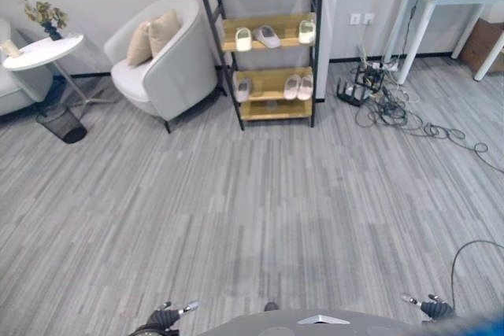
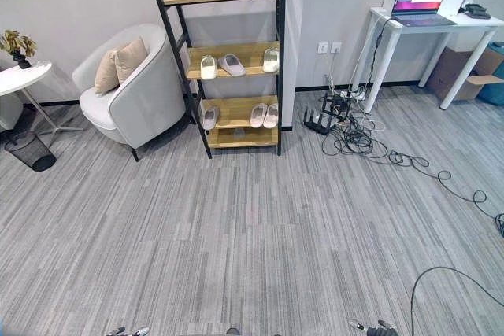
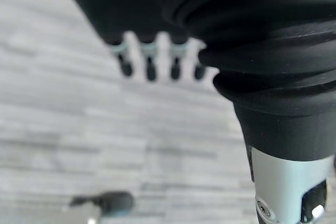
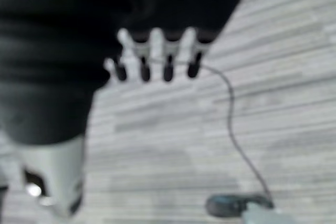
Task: Arrange the slippers neatly on the shoe rack.
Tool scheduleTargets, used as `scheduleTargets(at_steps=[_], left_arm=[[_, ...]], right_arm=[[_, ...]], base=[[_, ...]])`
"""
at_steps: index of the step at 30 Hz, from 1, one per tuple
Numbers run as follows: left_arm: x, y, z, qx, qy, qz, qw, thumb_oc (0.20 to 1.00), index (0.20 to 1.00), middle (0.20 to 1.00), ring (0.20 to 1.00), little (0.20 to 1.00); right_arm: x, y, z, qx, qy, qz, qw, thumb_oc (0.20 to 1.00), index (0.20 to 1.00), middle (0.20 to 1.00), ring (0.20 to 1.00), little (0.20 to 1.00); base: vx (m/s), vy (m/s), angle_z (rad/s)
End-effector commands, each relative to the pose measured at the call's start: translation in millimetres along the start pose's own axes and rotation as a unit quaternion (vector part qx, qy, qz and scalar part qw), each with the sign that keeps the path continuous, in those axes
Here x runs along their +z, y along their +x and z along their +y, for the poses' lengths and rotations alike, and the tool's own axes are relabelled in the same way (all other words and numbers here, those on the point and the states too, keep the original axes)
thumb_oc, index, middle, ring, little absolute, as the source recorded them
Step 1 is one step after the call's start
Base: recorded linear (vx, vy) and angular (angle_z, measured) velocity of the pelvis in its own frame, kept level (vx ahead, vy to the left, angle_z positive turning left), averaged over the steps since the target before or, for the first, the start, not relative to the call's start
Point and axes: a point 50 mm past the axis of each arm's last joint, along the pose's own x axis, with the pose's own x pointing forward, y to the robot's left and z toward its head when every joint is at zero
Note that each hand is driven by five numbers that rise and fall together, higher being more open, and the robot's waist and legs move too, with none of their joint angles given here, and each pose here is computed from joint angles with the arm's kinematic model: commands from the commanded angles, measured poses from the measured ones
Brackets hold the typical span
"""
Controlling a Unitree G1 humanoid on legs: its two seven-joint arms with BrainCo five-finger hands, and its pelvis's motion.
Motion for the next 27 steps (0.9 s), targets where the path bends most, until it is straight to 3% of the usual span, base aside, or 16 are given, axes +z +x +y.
scheduleTargets(at_steps=[1, 15, 24, 27], left_arm=[[24, 4, 1, 0.011, 0.022, -0.031, 0.999, 1.0, 1.0, 1.0, 1.0, 1.0], [28, 5, -16, -0.016, 0.124, -0.037, 0.992, 1.0, 1.0, 1.0, 1.0, 1.0], [76, 4, -38, -0.048, 0.208, -0.122, 0.969, 1.0, 1.0, 1.0, 1.0, 1.0], [73, 4, -39, -0.05, 0.219, -0.123, 0.967, 1.0, 1.0, 1.0, 1.0, 1.0]], right_arm=[[-1, 0, 16, 0.019, 0.024, 0.0, 1.0, 1.0, 1.0, 1.0, 1.0, 1.0], [-13, -2, 22, 0.042, -0.064, 0.028, 0.997, 1.0, 1.0, 1.0, 1.0, 1.0], [17, 3, 22, 0.05, -0.102, -0.018, 0.993, 1.0, 1.0, 1.0, 1.0, 1.0], [11, 2, 22, 0.05, -0.126, -0.009, 0.991, 1.0, 1.0, 1.0, 1.0, 1.0]], base=[[0.0, 0.0, 0.0], [0.02, -0.026, 0.05], [0.02, -0.069, 0.18], [0.31, 0.09, 0.23]])
